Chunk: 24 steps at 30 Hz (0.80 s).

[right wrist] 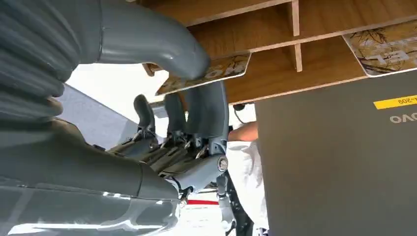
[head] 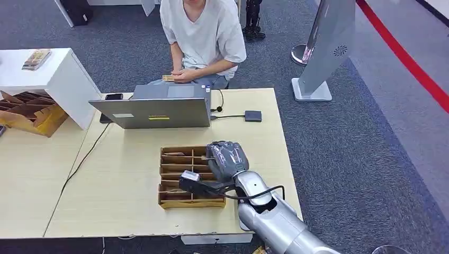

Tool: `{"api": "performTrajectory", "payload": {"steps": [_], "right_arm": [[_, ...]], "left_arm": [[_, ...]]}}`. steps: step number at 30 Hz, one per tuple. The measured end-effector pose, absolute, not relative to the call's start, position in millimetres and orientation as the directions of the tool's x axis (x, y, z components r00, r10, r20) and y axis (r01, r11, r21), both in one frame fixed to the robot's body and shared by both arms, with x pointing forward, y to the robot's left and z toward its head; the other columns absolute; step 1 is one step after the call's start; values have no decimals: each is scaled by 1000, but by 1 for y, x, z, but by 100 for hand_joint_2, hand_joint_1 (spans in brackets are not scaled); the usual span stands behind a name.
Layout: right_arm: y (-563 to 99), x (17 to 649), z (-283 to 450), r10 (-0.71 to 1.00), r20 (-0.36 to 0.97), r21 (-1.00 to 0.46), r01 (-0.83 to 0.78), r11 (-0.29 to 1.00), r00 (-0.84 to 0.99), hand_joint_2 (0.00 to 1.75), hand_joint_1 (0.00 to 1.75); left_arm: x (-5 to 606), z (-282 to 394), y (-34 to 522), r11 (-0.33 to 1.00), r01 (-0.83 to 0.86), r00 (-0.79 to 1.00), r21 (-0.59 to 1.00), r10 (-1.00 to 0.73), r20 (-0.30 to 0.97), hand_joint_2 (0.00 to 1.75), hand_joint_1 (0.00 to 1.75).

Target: Pass the card to the sensor for recognition and then transmit it.

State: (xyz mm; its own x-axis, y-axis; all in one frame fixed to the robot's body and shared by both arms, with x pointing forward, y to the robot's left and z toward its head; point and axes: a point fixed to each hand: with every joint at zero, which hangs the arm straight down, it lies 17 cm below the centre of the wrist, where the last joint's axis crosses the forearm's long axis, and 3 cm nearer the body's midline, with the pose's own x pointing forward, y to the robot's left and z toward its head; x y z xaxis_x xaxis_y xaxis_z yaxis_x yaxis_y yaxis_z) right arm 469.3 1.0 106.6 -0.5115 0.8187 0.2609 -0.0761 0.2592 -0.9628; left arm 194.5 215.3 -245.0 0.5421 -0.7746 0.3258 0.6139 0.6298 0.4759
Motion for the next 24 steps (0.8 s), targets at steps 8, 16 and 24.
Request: {"api": "performTrajectory", "payload": {"steps": [8, 16, 24], "right_arm": [[1, 470, 107, 819, 260, -963, -76, 258, -512, 175, 169], [2, 470, 112, 813, 262, -961, -60, 272, -520, 175, 175], [9, 464, 132, 788, 260, -950, -1, 313, -558, 175, 175]], "left_arm": [[194, -245, 215, 631, 613, 543, 475, -774, 327, 0, 0], [194, -245, 215, 632, 613, 544, 475, -773, 327, 0, 0], [195, -245, 215, 637, 608, 549, 473, -768, 330, 0, 0]]}}
